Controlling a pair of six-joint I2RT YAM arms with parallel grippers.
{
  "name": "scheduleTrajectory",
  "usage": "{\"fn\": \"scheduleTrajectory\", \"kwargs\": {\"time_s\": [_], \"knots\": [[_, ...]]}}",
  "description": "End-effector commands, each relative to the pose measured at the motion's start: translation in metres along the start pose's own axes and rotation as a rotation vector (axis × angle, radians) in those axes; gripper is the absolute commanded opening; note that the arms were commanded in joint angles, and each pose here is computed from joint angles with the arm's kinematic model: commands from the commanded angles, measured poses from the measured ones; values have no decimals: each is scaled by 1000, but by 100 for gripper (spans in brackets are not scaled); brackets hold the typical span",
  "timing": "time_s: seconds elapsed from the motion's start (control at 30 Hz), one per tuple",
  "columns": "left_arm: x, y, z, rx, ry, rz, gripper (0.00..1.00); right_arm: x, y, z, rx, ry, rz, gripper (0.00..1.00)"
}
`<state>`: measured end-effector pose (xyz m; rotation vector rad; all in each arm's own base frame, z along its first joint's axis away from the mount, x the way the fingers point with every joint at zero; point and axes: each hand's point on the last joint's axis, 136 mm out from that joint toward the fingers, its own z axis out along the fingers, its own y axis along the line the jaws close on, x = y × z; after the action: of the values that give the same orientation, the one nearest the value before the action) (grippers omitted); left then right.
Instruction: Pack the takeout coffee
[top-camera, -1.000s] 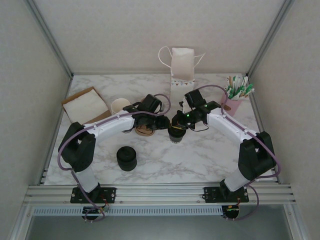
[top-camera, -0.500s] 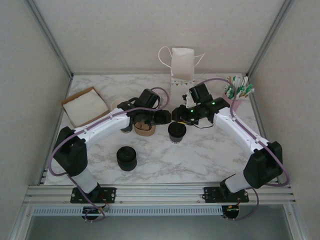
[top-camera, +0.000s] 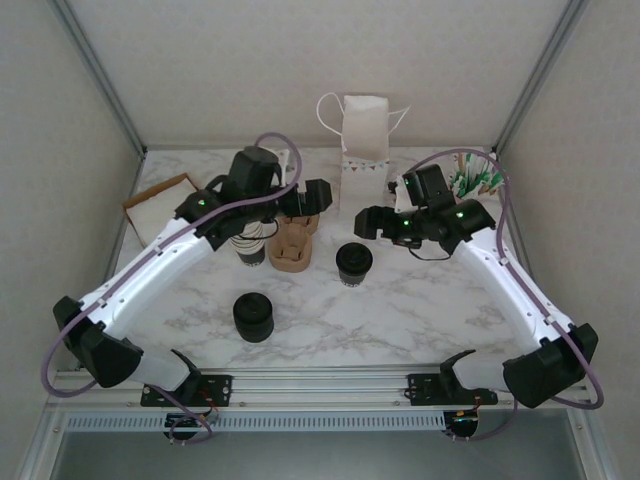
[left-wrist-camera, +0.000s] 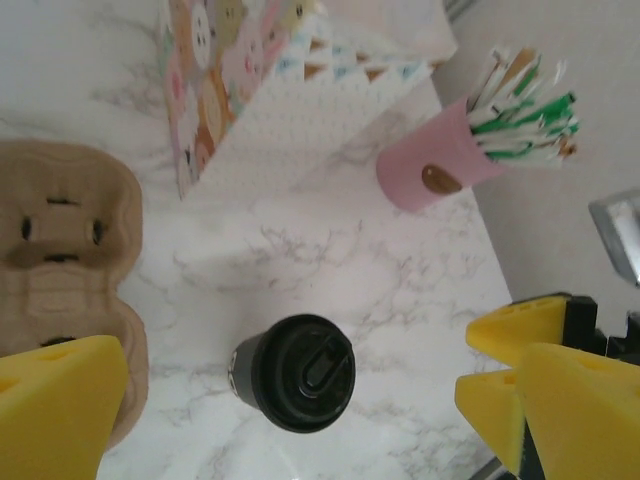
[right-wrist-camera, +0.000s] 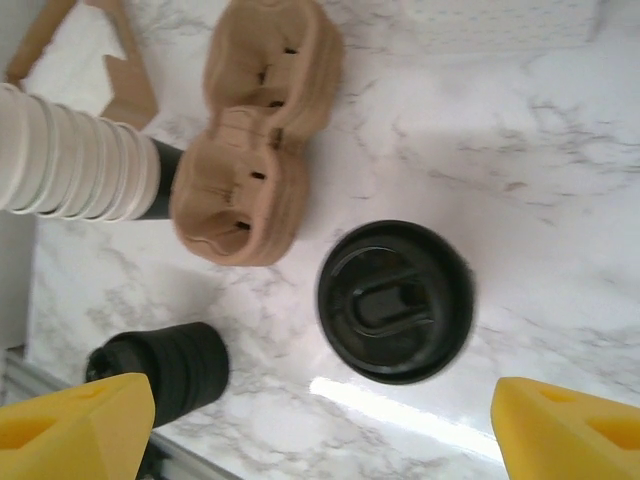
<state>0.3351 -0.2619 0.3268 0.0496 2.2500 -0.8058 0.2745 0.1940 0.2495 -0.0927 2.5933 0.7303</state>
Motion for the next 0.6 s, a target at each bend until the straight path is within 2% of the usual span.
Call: {"fn": "scheduleTrajectory", "kwargs": {"time_s": [0.0,0.2,0.43,0.57], "knots": [[-12,16,-7,-49,-35,14,100,10,-19,-17,82,-22,-12,91],[-16,20,-5,-22,-47,6,100,32,-36,8,18,13,70,99],[-11,22,18,11,-9,-17,100,21,-45,55,-149,37,183,99],[-8,22,26,21,11,-19,100,17,-52,79,-177,55,219,99]]}}
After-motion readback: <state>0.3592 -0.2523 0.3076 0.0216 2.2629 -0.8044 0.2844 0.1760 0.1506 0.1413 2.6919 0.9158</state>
